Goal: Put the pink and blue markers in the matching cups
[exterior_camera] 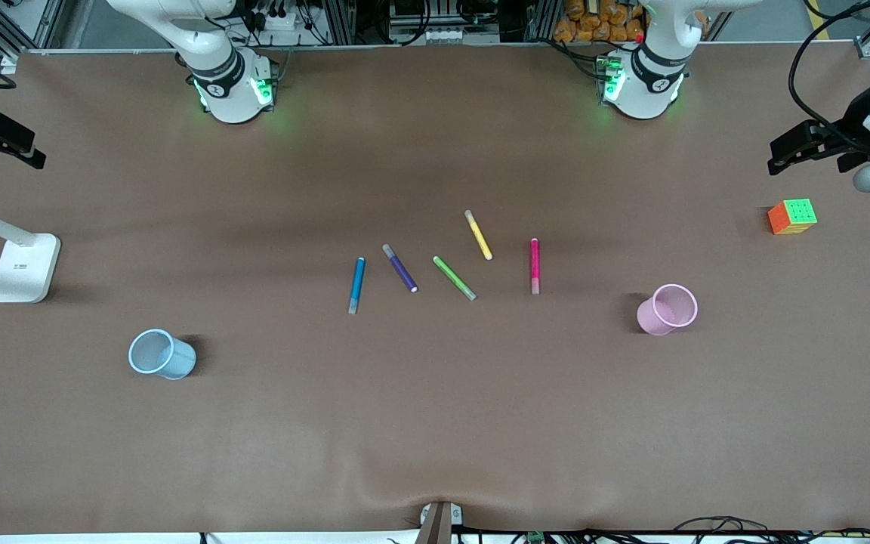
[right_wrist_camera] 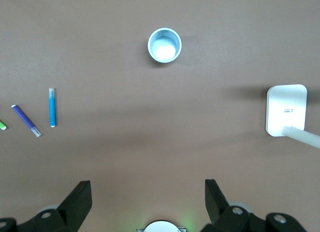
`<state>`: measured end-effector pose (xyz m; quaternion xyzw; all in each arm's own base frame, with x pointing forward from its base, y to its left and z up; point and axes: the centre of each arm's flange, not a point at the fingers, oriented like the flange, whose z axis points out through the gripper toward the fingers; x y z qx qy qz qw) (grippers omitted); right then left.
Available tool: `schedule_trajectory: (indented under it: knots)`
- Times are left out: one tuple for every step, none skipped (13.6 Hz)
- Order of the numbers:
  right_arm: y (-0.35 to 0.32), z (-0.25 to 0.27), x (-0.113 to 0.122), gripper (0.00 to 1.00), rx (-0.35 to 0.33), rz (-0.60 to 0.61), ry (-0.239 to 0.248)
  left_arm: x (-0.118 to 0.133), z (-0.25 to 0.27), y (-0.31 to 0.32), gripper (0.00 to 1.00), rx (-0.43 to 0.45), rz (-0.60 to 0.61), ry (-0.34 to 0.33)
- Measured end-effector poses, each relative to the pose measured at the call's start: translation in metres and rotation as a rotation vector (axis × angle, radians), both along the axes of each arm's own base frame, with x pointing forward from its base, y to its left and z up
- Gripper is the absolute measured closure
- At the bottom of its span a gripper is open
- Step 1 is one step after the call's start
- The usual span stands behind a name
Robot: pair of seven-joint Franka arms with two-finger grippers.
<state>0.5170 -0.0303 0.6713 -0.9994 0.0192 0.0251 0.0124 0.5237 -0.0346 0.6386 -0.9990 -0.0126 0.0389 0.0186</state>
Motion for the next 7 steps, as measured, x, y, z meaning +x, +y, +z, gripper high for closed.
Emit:
schedule_trajectory:
  knots:
    - [0.002, 0.0, 0.0, 0.0, 0.0, 0.004, -0.002, 0.0, 0.0, 0.0, 0.0, 0.0, 0.0, 0.002]
    - [0.005, 0.0, 0.001, 0.0, 0.0, 0.011, -0.002, -0.001, 0.0, 0.0, 0.0, 0.0, 0.0, 0.005]
    - [0.01, 0.0, 0.001, 0.0, 0.0, 0.021, -0.002, -0.001, 0.0, 0.0, 0.0, 0.0, 0.001, 0.007]
    - [0.015, 0.0, 0.001, 0.0, 0.0, 0.031, -0.002, -0.001, 0.0, 0.0, 0.0, 0.001, 0.001, 0.008]
    - [0.019, 0.0, 0.001, 0.0, 0.0, 0.038, -0.002, -0.001, 0.001, 0.0, 0.0, 0.0, 0.001, 0.006]
    - [0.023, 0.0, 0.001, 0.0, 0.0, 0.046, -0.002, -0.001, 0.002, 0.0, 0.0, 0.0, 0.001, 0.003]
    - [0.026, 0.0, 0.001, 0.0, 0.0, 0.052, -0.002, -0.001, 0.004, 0.0, 0.0, 0.0, 0.001, -0.001]
